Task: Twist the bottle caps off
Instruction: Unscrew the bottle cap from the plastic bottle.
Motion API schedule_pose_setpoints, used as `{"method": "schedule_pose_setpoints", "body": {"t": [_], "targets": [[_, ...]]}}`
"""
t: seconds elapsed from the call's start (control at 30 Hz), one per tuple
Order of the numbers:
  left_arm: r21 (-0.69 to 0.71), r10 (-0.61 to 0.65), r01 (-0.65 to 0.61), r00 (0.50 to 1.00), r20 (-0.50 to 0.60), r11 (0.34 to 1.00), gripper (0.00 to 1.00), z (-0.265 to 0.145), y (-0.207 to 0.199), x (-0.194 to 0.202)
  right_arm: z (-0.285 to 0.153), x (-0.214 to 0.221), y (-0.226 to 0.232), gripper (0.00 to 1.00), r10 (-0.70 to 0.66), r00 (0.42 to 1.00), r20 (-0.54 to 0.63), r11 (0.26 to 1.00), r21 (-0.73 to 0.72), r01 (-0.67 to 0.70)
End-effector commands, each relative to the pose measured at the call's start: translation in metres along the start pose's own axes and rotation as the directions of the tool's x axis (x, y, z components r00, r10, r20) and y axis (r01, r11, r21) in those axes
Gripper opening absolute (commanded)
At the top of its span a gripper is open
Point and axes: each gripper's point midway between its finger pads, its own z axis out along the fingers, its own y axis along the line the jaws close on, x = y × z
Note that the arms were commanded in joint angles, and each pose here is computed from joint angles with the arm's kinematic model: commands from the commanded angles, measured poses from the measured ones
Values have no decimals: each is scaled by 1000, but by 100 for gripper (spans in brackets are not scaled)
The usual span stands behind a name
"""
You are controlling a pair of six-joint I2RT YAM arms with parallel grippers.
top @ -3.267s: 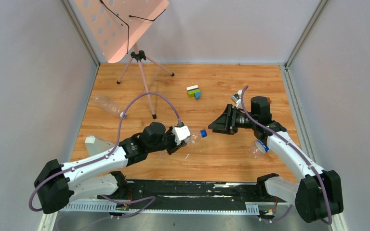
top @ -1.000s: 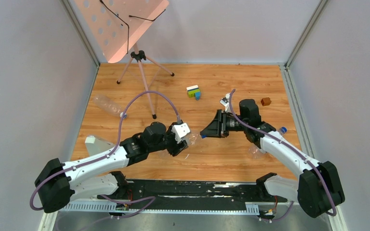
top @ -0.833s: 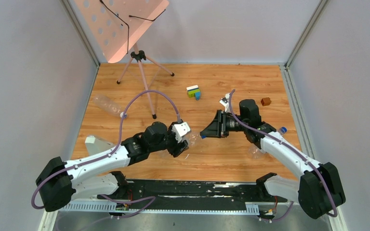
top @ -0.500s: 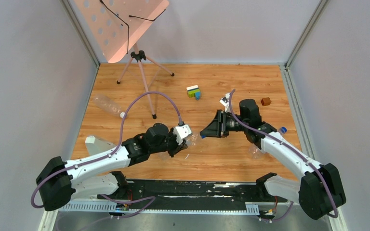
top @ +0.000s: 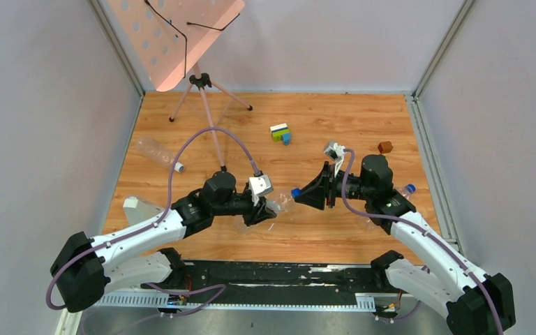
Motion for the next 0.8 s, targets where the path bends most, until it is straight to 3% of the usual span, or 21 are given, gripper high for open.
{"method": "schedule_pose_setpoints", "body": {"t": [0.0, 0.07, 0.17, 0.2, 0.23, 0.3, 0.4, 0.63, 0.77], "targets": [[61, -32, 31, 999, 9, 998, 0, -2, -10, -6, -1, -11, 11, 0, -151, 988, 3, 987, -59, 151], [2, -31, 31, 999, -18, 1000, 0, -2, 1, 1, -1, -20, 5, 12, -81, 996, 27, 997, 7, 81], [-92, 9, -15, 998, -64, 996, 0, -6, 19, 13, -3, -28, -11, 55, 104, 992, 69, 982, 150, -113], [-129, 20, -30, 997, -74, 991, 0, -8, 25, 15, -4, -27, -13, 64, 162, 984, 71, 971, 168, -172], [-143, 44, -55, 996, -83, 988, 0, -9, 28, 17, -4, -27, -15, 66, 227, 970, 82, 953, 187, -239], [-176, 90, -105, 992, -90, 979, 0, -11, 33, 17, -1, -25, -20, 66, 378, 920, 101, 895, 214, -391], [-228, 160, -178, 983, -94, 957, 0, -14, 37, 9, 2, -24, -14, 66, 466, 881, 83, 862, 185, -473], [-232, 221, -235, 971, -87, 944, 0, -16, 35, 1, 10, -18, -23, 61, 523, 850, 63, 828, 199, -525], [-231, 225, -239, 970, -85, 943, 0, -16, 34, 0, 18, -17, -22, 49, 547, 837, 22, 824, 159, -543]]}}
